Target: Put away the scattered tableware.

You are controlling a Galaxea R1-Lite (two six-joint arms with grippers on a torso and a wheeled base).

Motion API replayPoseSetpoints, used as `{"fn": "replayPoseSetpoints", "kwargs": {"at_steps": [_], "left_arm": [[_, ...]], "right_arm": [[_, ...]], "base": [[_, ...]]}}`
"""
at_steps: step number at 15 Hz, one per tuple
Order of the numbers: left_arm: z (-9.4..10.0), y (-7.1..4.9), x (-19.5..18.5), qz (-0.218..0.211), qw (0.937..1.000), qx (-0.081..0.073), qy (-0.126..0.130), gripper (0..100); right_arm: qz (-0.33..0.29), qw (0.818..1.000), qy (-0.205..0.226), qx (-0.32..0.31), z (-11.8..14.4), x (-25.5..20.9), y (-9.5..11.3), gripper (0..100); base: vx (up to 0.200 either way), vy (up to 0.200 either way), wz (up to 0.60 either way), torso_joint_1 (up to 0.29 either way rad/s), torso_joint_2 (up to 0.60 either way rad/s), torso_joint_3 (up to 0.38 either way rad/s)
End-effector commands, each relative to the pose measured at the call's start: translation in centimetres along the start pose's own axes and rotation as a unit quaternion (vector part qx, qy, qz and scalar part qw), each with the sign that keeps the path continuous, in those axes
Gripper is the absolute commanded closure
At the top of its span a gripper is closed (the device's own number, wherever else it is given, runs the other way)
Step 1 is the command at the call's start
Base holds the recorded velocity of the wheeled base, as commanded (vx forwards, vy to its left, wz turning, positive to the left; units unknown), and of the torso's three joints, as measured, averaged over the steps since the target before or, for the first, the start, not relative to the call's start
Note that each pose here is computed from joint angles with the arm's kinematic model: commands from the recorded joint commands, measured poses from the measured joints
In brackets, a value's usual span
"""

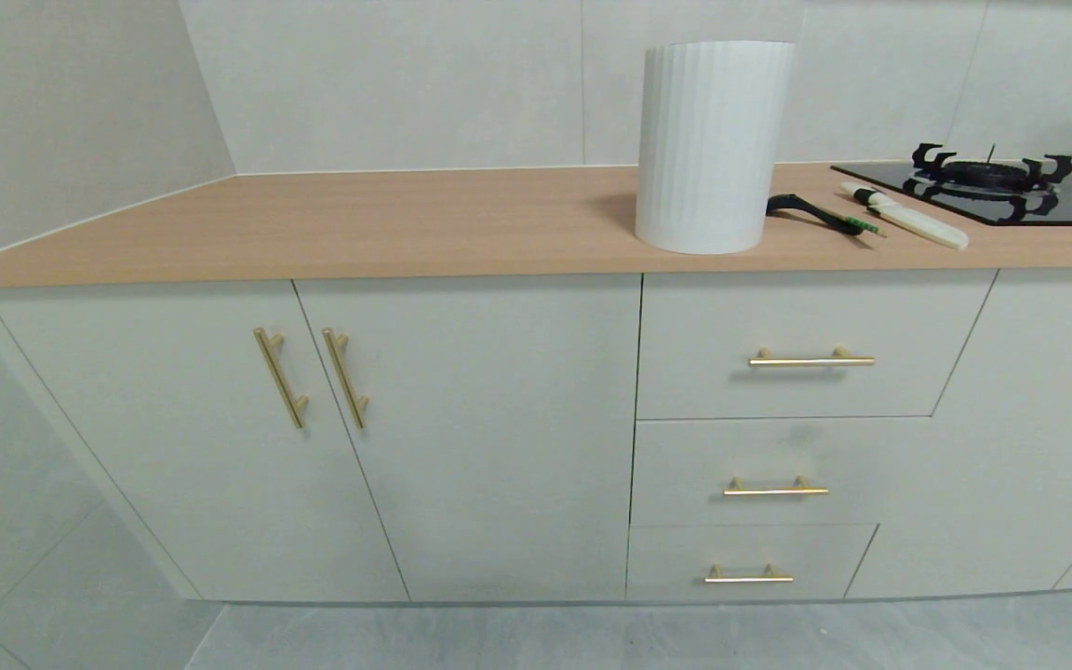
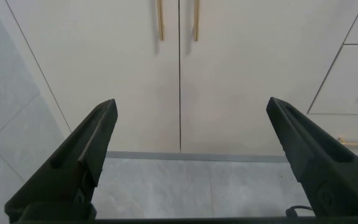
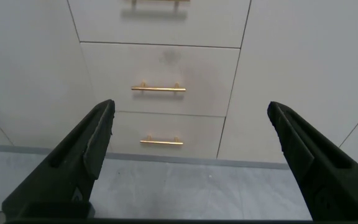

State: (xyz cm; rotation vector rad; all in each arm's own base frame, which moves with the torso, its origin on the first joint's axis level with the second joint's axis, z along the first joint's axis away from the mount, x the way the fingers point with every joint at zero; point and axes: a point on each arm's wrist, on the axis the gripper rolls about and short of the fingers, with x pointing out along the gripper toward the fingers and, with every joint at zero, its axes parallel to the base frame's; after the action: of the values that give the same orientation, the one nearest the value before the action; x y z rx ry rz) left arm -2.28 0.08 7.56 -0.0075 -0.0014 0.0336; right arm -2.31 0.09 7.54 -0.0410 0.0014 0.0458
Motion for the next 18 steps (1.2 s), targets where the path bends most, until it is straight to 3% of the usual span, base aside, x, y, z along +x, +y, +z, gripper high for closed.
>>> {"fn": "replayPoseSetpoints", "kwargs": {"at_steps": [1,2,4,9,11,13,18], "left_arm": [[0.0,0.0,0.0,0.0,1.0,0.0,0.001,0],[0.0,0.0,0.0,0.0,1.0,0.0,0.001,0],[0.0,0.0,0.0,0.0,1.0,0.0,0.001,0],[0.0,0.0,0.0,0.0,1.0,0.0,0.001,0],[0.0,0.0,0.0,0.0,1.0,0.0,0.001,0],[0.0,0.0,0.0,0.0,1.0,0.0,0.001,0],[0.0,0.0,0.0,0.0,1.0,0.0,0.001,0]], "right_arm": [[0.004,1.0,-0.014,-0.001,0.6,-0.1,0.0,0],[0.049,0.997,-0.056,0.015,3.6,-0.9,0.1,0],[0.076,0.997,-0.022,0.023,4.2,-0.3,0.1,0],[0.093,0.988,0.122,0.026,6.0,3.9,0.0,0],[0.113,0.977,0.177,0.028,6.8,6.1,0.1,0],[0.148,0.955,0.256,0.024,6.9,9.4,0.7,0],[0.153,0.936,0.317,0.022,7.0,19.3,1.9,0]], "base": [[0.0,0.0,0.0,0.0,0.0,0.0],[0.0,0.0,0.0,0.0,0.0,0.0],[0.0,0.0,0.0,0.0,0.0,0.0],[0.0,0.0,0.0,0.0,0.0,0.0],[0.0,0.0,0.0,0.0,0.0,0.0],[0.0,0.0,0.0,0.0,0.0,0.0],[0.0,0.0,0.0,0.0,0.0,0.0]]}}
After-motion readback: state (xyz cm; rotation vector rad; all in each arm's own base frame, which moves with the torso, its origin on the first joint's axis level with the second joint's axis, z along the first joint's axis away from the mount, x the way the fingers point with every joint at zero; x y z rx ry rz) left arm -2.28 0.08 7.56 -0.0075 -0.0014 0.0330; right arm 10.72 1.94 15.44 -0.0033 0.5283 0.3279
